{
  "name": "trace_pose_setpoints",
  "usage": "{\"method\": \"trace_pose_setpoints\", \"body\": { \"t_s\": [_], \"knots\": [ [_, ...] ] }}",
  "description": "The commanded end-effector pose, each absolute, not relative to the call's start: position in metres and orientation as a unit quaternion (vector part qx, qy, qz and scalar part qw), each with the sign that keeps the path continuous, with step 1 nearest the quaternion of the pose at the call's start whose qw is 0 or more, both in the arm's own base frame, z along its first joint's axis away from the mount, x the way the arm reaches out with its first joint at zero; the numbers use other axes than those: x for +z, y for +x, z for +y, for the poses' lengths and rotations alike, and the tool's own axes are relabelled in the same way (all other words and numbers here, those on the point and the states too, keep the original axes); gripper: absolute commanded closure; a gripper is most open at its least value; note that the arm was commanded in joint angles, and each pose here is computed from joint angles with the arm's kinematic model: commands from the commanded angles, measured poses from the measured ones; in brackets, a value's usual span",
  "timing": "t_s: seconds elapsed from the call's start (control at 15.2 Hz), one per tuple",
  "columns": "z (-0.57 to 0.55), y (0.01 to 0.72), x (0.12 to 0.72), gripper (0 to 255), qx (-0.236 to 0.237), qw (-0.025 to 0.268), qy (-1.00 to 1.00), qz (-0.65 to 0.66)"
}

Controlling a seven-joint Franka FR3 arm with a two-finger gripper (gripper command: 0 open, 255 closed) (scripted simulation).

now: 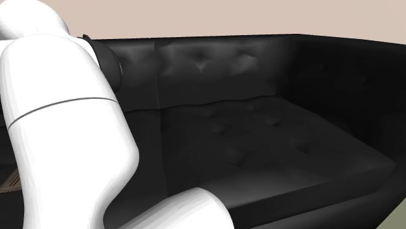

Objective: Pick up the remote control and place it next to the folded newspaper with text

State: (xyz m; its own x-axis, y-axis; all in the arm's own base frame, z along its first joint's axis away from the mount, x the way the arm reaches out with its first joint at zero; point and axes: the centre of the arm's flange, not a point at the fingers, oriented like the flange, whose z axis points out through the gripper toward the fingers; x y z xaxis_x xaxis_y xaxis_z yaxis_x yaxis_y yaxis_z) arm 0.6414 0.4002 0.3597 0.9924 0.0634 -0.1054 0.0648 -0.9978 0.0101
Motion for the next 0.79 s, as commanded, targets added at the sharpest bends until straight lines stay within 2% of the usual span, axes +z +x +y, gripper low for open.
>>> {"method": "trace_pose_setpoints", "body": {
  "t_s": [0.0,0.2,0.26,0.59,0.73],
  "knots": [
    [0.400,0.641,0.360,255,-0.052,0.007,0.998,0.032],
    [0.400,0.641,0.360,255,-0.052,0.007,0.998,0.032],
    [0.400,0.641,0.360,0,-0.052,0.007,0.998,0.032],
    [0.400,0.641,0.360,0,-0.052,0.007,0.998,0.032],
    [0.401,0.644,0.386,0,-0.052,0.007,0.998,0.032]
  ]
}}
